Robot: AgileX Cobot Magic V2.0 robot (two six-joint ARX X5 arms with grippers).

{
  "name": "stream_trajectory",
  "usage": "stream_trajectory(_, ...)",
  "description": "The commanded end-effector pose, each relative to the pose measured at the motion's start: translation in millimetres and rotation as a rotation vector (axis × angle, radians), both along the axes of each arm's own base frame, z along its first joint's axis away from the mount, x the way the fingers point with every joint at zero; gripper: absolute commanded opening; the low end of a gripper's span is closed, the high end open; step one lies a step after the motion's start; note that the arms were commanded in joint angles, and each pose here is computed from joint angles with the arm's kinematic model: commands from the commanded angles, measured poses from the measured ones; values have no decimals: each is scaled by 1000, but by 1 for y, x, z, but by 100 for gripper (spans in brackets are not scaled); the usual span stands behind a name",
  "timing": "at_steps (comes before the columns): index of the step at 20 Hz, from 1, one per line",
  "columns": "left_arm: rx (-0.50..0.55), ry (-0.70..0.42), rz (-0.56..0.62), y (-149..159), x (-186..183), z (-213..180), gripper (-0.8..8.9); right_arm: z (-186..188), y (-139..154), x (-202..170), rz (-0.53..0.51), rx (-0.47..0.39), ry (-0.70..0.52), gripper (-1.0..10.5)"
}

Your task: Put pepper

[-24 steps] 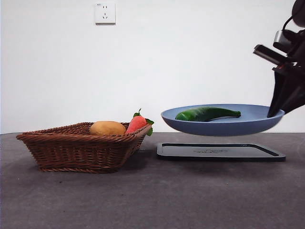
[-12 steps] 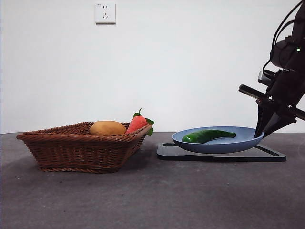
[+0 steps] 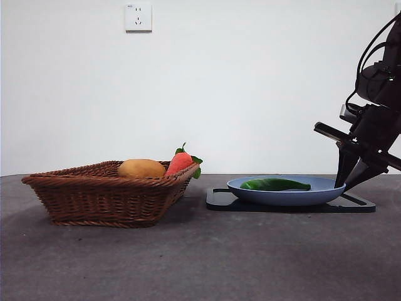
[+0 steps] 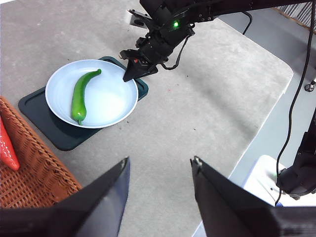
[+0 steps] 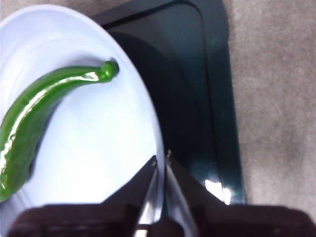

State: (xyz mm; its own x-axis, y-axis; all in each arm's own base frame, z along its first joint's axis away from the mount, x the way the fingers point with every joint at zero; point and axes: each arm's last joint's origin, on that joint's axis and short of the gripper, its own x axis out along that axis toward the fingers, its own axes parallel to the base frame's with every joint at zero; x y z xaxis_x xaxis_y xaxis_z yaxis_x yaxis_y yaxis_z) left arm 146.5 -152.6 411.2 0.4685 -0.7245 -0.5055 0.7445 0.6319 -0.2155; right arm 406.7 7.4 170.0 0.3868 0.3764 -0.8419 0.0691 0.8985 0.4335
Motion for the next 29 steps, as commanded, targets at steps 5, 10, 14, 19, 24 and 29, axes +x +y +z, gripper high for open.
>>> stream_trajectory(5,-6,-28,-5,-2,0,5,223,12,-2,1,7,-5,-30,196)
stream_trajectory(10,30,-43,48,-1,1,4,223,83,-3,-32,53,-32,-139,196)
stream_trajectory(14,62,-73,121,1,3,3,220,153,3,-95,143,-72,-216,194)
stream_trajectory(19,73,-86,109,1,3,3,220,213,16,-186,237,-90,-302,193)
stream_trajectory(24,78,-82,104,1,3,3,219,238,21,-266,306,-83,-341,192)
stream_trajectory(29,86,-74,103,1,2,2,218,245,19,-306,337,-86,-388,192)
